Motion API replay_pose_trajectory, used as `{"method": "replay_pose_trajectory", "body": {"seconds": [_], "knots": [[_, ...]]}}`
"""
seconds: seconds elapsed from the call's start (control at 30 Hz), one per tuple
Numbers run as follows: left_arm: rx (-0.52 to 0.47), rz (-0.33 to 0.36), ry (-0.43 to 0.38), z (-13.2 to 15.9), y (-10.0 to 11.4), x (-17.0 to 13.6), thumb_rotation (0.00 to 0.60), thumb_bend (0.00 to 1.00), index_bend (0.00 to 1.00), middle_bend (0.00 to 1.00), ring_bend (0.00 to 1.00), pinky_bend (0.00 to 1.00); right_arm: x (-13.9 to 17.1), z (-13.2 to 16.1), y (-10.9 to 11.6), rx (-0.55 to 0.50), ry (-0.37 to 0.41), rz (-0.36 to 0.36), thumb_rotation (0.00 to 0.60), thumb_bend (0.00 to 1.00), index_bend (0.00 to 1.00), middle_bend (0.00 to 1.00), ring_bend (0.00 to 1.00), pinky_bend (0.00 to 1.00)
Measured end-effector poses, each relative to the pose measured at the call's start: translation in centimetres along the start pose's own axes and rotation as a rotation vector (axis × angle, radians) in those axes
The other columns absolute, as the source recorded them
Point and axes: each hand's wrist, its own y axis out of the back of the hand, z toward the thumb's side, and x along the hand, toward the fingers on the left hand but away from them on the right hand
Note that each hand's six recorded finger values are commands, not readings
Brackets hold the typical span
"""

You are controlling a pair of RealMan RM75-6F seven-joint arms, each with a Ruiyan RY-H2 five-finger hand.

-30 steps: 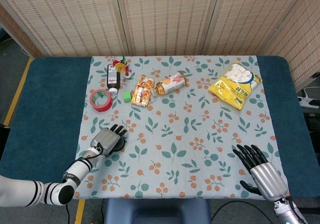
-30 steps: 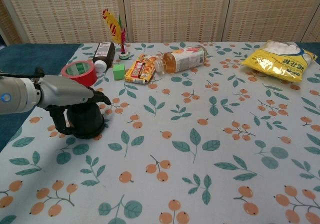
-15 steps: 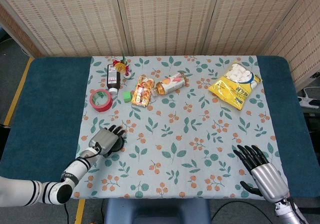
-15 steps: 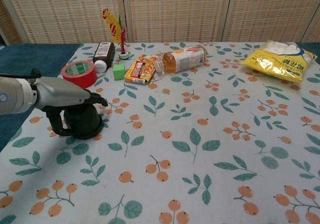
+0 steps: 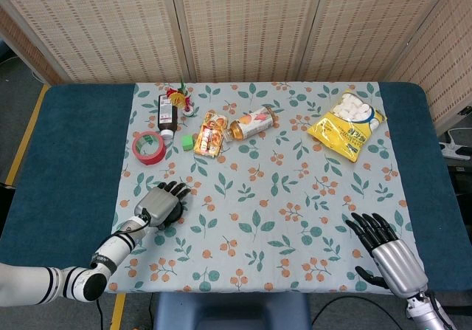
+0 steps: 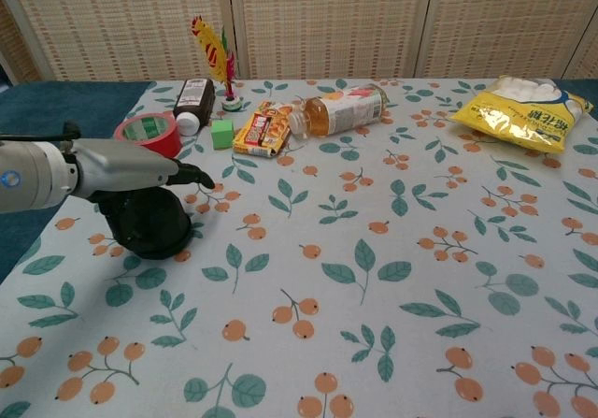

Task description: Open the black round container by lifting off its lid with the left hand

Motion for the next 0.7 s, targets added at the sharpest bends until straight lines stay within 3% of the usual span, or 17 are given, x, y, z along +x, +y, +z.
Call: {"method": "replay_pose_trajectory", "body": {"seconds": [0.33, 0.53, 0.7], "knots": [[0.001, 0.001, -0.007, -0.4, 0.5, -0.8, 0.6, 0.3, 0.0, 0.0, 0.0, 0.12, -0.1, 0.0, -0.1, 0.002, 0.002, 0.005, 0.6, 0.12, 0.0, 0.0, 0.0, 0.0], [0.055, 0.02, 0.021, -1.2, 0.7, -1.2, 0.6, 0.29, 0.0, 0.0, 0.0, 0.11, 0.0, 0.0, -0.1, 0.0, 0.001, 0.004, 0.6, 0.12, 0.0, 0.0, 0.0, 0.0], [0.079, 0.014, 0.047, -1.8, 0.2, -1.1, 0.6, 0.3, 0.13, 0.0, 0.0, 0.11, 0.0, 0.1, -0.2, 0.001, 0.003, 0.007, 0.6, 0.12, 0.0, 0.0, 0.0, 0.0]]}}
